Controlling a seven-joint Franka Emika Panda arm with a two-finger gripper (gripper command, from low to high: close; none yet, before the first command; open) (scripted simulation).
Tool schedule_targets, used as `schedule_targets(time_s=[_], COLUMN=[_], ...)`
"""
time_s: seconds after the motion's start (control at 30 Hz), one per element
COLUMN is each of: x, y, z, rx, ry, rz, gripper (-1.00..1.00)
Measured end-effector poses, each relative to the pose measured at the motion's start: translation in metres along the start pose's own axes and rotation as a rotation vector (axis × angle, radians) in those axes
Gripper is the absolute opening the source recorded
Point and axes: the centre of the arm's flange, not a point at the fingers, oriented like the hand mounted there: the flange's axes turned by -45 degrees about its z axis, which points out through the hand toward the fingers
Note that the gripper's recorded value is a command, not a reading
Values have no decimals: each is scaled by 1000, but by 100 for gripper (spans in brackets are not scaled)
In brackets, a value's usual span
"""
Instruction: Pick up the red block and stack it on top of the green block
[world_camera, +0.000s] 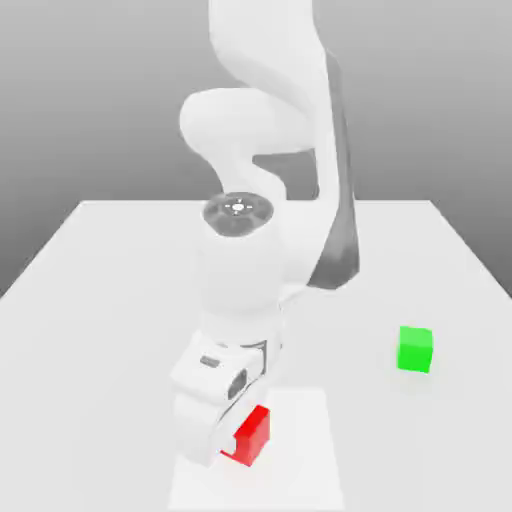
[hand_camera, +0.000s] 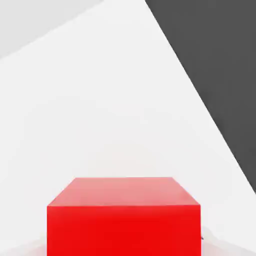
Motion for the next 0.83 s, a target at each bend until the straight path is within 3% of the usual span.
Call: schedule_targets(time_s=[0.2,0.47,0.7,0.73,0.83], x=[105,134,134,133,132], y=[-126,-299,-314,-314,-310], z=[-30,-47,7,13,13], rx=[24,6,-2,-1,-1], ry=[25,3,-2,-2,-2], rz=[-309,-659,-695,-693,-684], gripper=[-100,-100,-100,100,100])
